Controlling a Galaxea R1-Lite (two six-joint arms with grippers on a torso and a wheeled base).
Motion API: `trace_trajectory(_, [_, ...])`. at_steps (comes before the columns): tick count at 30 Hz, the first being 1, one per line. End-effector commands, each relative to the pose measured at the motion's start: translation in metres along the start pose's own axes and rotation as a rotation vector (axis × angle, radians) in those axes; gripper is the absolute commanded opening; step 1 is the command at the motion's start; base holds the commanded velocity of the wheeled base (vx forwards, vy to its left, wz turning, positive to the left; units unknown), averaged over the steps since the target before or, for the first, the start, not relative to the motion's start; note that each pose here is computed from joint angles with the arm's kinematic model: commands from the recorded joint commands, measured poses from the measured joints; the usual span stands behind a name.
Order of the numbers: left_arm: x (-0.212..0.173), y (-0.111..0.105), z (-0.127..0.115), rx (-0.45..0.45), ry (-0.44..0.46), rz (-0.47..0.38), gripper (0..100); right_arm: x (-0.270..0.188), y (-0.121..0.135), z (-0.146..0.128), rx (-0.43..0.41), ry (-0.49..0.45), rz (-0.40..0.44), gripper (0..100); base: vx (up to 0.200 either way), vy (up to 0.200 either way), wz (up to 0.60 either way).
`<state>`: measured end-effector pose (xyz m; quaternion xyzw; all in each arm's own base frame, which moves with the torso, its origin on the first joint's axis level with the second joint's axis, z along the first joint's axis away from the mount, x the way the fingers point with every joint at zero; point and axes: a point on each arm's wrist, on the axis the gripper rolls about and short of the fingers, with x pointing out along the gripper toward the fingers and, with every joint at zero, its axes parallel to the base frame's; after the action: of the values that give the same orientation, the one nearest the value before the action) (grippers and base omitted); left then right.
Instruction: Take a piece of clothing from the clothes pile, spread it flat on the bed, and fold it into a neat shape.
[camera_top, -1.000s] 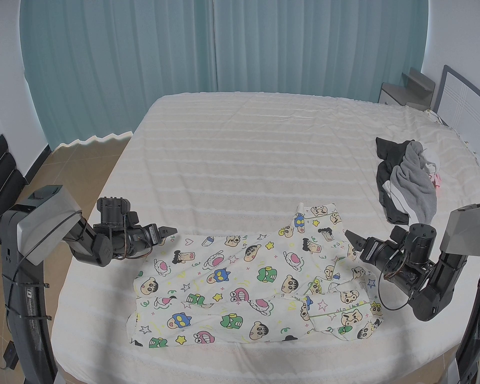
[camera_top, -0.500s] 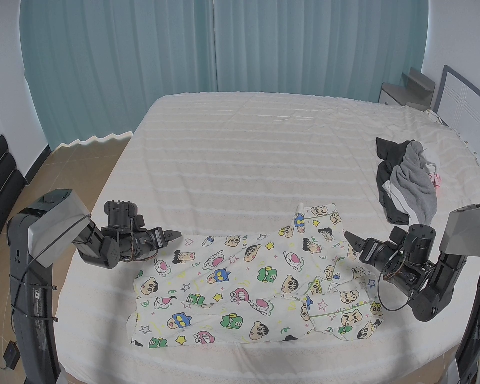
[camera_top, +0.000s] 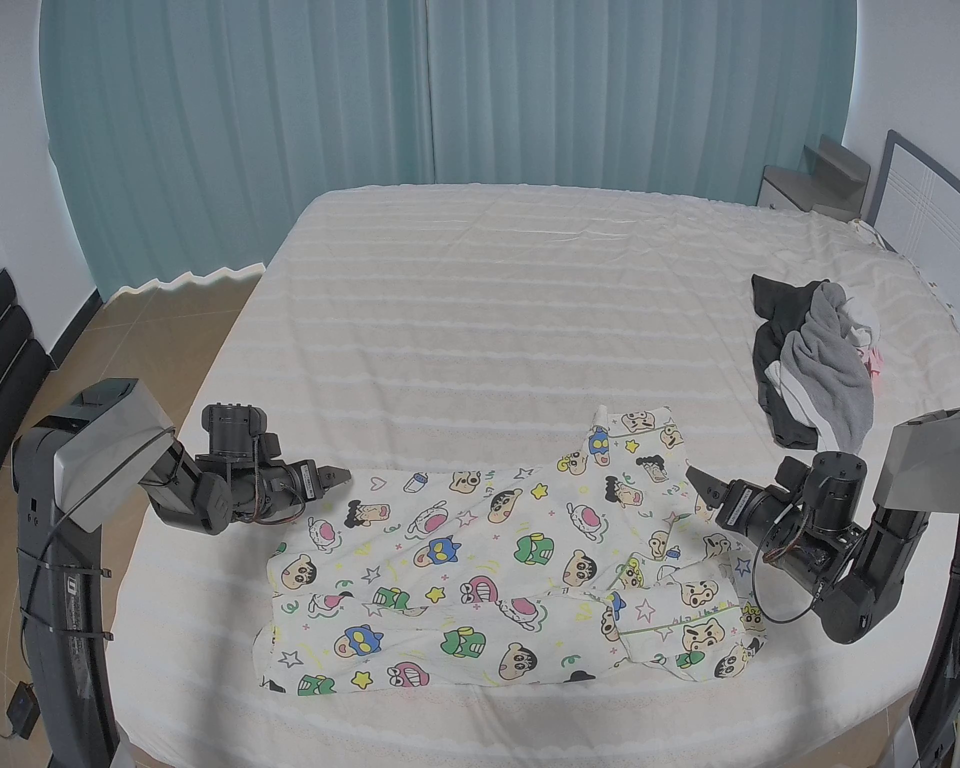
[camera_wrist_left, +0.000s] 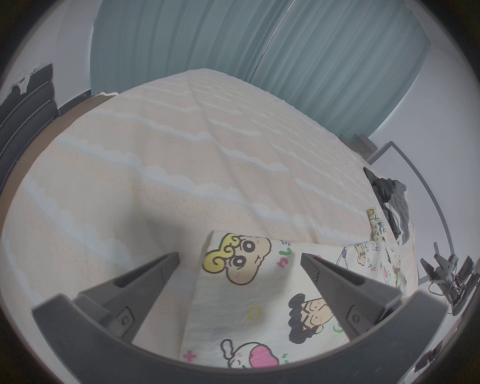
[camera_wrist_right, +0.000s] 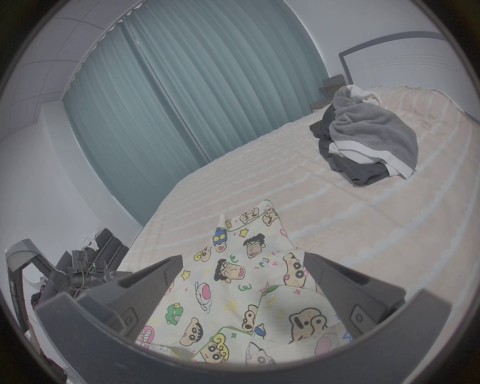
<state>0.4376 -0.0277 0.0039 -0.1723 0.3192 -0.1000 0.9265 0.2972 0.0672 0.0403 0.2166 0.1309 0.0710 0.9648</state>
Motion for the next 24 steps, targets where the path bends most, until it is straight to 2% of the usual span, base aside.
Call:
trace_trajectory(1, [0.002,-0.005,0.0,0.003,0.002,-0.013,100,0.002,0.0,0.0,0.002,-0.008,0.004,100,0.0,0.0,0.0])
trace_trajectory(2, [0.003,-0.009,-0.001,0.002,0.005,-0.023,0,0.002,-0.001,0.0,0.002,-0.009,0.003,100,0.0,0.0,0.0])
trace_trajectory(8, [0.004,-0.017,-0.006,0.007,0.022,-0.029,0,0.02,-0.009,0.002,0.002,-0.031,0.006,100,0.0,0.0,0.0])
trace_trajectory(11, [0.003,-0.019,-0.003,0.009,0.011,-0.029,0,0.053,-0.018,0.012,-0.002,-0.035,-0.015,100,0.0,0.0,0.0])
trace_trajectory(14, [0.003,-0.018,0.003,0.009,-0.025,0.01,0,0.089,-0.021,0.03,0.015,0.092,-0.052,100,0.0,0.0,0.0])
trace_trajectory(17, [0.001,-0.018,0.008,-0.002,-0.057,0.05,0,0.111,-0.021,0.044,0.02,0.111,-0.068,100,0.0,0.0,0.0])
trace_trajectory(18, [-0.005,-0.021,0.016,-0.029,-0.086,0.062,0,0.131,-0.021,0.049,0.02,0.126,-0.075,100,0.0,0.0,0.0])
trace_trajectory(24, [-0.022,-0.019,0.03,-0.063,-0.127,0.073,0,0.166,-0.027,0.046,0.025,0.212,-0.097,100,0.0,0.0,0.0])
